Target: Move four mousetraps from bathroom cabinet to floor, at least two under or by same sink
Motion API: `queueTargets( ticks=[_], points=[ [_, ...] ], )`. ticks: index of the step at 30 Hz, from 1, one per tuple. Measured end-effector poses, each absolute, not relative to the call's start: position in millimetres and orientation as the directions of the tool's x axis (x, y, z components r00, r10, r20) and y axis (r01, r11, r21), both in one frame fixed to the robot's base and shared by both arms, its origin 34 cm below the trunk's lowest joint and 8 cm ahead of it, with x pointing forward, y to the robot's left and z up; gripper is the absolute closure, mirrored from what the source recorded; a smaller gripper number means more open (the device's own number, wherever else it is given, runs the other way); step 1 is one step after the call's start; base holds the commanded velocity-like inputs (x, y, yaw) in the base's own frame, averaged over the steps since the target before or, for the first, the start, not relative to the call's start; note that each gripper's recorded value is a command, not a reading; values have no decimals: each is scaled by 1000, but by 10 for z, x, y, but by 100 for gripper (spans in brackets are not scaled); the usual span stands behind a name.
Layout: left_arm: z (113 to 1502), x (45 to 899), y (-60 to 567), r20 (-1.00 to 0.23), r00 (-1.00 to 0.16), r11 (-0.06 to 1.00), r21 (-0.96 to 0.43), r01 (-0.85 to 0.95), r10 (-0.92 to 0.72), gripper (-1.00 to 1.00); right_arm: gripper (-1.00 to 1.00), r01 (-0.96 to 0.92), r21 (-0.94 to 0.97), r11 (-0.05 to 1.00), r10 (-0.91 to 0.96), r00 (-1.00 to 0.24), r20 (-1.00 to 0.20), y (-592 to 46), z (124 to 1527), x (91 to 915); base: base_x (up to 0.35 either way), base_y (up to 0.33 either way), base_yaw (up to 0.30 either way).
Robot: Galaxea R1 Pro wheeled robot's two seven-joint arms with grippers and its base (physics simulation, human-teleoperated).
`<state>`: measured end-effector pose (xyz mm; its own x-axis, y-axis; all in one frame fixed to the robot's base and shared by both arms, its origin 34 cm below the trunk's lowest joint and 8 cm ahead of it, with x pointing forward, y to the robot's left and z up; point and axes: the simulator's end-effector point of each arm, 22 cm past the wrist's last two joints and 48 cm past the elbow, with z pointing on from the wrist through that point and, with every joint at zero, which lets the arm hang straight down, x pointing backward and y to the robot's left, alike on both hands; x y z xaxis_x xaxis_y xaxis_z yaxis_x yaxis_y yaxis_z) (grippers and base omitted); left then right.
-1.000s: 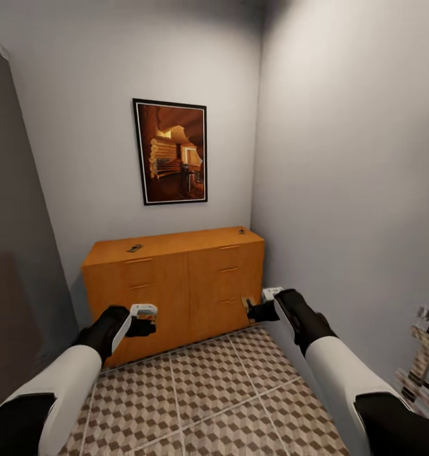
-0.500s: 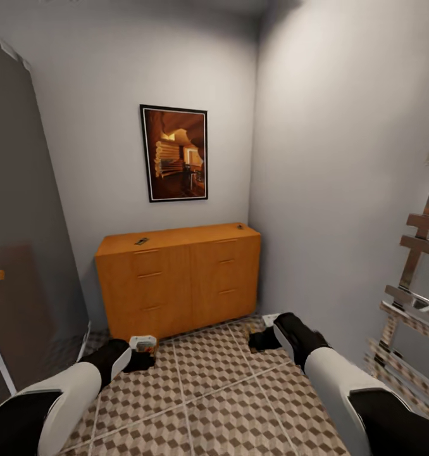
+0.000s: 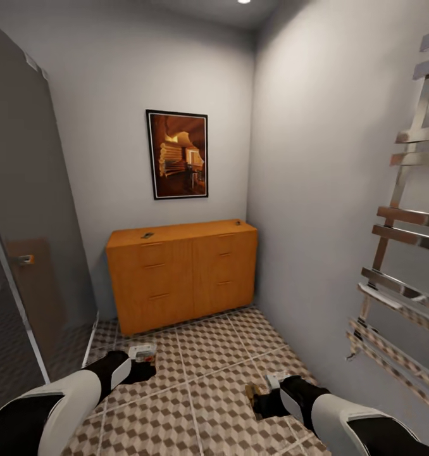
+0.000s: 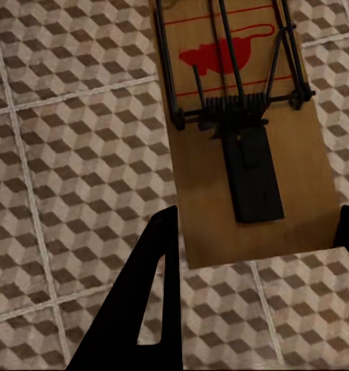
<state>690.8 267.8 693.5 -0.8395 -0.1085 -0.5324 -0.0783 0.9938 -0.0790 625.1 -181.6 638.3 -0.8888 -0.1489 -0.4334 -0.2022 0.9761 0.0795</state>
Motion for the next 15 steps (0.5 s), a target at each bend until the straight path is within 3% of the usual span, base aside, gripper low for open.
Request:
queueTargets(
  ticks=[12, 15],
  points=[
    [6468, 6461, 2652, -483, -867, 993, -81, -90, -119, 100, 100, -197, 89, 976, -148, -909, -390, -1839, 6107, 5923, -343, 0, 0],
    [5735, 5549, 2645, -382, -917, 993, -65, -97, -115, 100, 100, -165, 66, 984, -134, -934, -332, -2139, 5821, 5558, -22, 0, 0]
  ],
)
